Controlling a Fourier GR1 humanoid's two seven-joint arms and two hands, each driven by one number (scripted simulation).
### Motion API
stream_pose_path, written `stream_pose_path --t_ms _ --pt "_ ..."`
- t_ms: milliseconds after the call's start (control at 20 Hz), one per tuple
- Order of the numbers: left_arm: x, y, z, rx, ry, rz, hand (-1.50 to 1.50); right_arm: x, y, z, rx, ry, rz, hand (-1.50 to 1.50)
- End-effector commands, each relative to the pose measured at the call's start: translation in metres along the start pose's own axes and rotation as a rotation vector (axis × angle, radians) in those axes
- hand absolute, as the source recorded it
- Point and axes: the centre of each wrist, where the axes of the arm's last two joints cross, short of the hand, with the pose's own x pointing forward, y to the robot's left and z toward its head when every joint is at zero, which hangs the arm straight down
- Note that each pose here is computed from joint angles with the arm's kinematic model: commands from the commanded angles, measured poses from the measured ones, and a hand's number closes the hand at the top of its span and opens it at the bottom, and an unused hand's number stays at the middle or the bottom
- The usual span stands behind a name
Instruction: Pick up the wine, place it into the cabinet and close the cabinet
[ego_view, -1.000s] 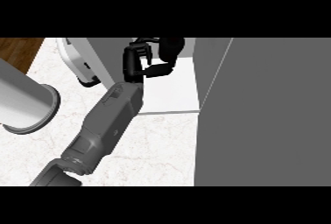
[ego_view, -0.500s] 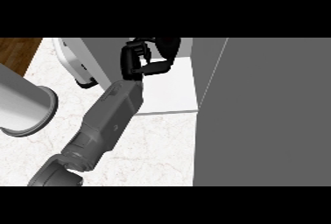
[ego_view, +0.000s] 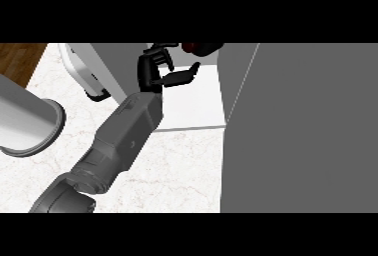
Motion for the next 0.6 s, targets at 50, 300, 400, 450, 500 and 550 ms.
stream_pose_path --t_ms 50,300,400,450,500,550 --pt "-0.003 0.018 -0.006 0.045 0.011 -0.062 -1.50 0.010 0.002 0.015 0.014 -0.027 -0.018 -1.50" --pt "-0.017 0.022 0.006 0.028 0.033 -0.100 -1.50 0.014 0.003 0.021 0.000 -0.038 -0.014 -1.50" --pt "-0.002 0.016 -0.008 0.051 0.028 -0.124 -1.50 0.012 0.002 0.008 0.005 -0.048 -0.024 -1.50" --pt "-0.017 0.020 0.006 0.041 0.035 -0.155 -1.50 0.006 -0.002 0.010 0.015 -0.037 -0.022 -1.50" --pt "-0.018 0.026 0.005 0.051 0.023 -0.151 -1.50 0.014 0.003 0.022 0.034 -0.032 -0.027 -1.50" --pt "-0.024 0.019 0.014 0.041 0.018 -0.165 -1.50 0.012 0.004 0.010 0.028 -0.034 -0.022 -1.50"
